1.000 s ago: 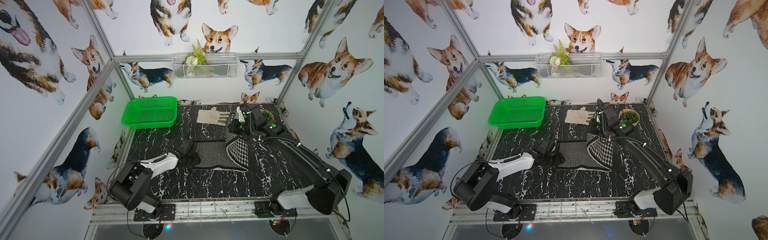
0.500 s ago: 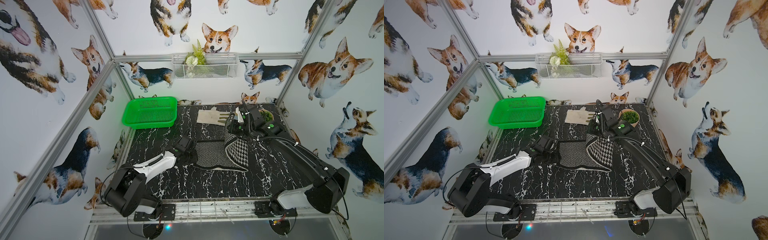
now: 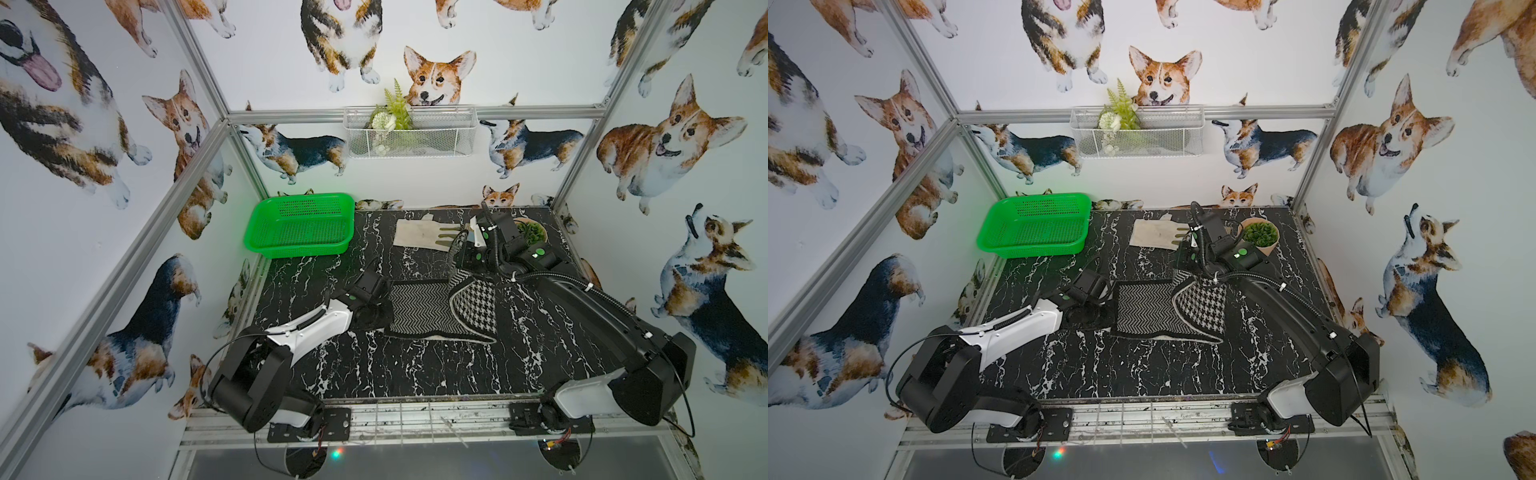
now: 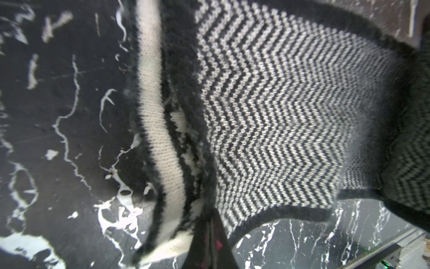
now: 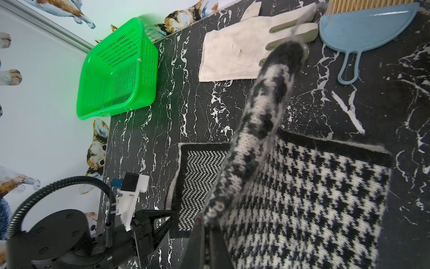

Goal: Roll up the scarf and place it into the basket
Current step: Fold the scarf at the center of the board.

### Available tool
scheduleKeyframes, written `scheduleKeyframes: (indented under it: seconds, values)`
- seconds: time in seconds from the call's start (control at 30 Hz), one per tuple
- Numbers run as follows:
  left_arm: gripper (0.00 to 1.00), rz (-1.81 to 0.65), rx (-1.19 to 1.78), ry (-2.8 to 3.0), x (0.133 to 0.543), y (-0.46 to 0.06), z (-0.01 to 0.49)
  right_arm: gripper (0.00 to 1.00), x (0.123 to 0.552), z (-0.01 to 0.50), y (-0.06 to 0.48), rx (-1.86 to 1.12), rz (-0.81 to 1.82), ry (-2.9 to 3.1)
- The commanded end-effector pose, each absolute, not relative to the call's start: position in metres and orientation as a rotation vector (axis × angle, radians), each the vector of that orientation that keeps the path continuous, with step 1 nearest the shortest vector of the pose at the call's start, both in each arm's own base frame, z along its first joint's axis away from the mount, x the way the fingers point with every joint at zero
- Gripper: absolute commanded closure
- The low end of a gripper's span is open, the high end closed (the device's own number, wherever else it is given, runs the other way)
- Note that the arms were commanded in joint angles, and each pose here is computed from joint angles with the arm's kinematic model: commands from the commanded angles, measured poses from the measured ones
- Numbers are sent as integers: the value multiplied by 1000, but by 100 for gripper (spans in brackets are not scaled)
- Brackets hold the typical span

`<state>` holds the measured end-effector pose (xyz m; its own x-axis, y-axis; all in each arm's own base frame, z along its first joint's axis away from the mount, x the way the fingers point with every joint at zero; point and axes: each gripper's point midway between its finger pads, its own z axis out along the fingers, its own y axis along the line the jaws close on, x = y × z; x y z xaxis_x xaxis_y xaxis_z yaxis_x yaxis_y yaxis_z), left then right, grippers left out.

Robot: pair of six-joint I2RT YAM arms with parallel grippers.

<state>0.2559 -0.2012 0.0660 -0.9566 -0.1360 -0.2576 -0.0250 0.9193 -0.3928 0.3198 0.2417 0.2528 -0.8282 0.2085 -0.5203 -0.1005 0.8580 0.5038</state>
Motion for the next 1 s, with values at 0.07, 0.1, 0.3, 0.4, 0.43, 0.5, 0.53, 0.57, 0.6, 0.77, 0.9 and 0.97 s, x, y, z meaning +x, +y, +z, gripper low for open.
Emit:
scheduleKeyframes:
  seconds: [0.07, 0.1, 0.3, 0.4, 0.43, 0.5, 0.53, 0.57, 0.6, 0.77, 0.9, 0.97]
  values:
    - [100, -497, -158, 2780, 252, -183, 78, 100, 327, 254, 244, 87, 708, 2422]
    - [100, -500, -166, 2776, 251, -182, 79, 100, 327, 252, 245, 86, 707, 2426]
    - [99, -482, -195, 2798, 251, -176, 70, 100, 328, 243, 248, 86, 716, 2441]
    - [65, -440, -228, 2822, 251, -168, 60, 100, 328, 245, 253, 78, 741, 2441]
    - [55, -403, -247, 2829, 250, -163, 57, 100, 328, 245, 254, 77, 751, 2442]
    - [42, -336, -275, 2832, 251, -154, 54, 100, 328, 247, 259, 71, 779, 2445]
    - [36, -308, -289, 2827, 251, -149, 54, 100, 328, 249, 263, 67, 794, 2447]
    - [32, -286, -302, 2821, 251, -145, 55, 100, 327, 249, 266, 59, 804, 2450]
    - [30, -272, -315, 2811, 252, -141, 58, 100, 326, 250, 272, 48, 814, 2453]
    - [21, -289, -354, 2758, 257, -131, 75, 100, 317, 249, 301, -21, 843, 2476]
    - [21, -316, -354, 2738, 260, -128, 85, 100, 313, 242, 320, -40, 862, 2487]
    - [21, -320, -354, 2737, 260, -127, 86, 100, 311, 236, 329, -52, 862, 2497]
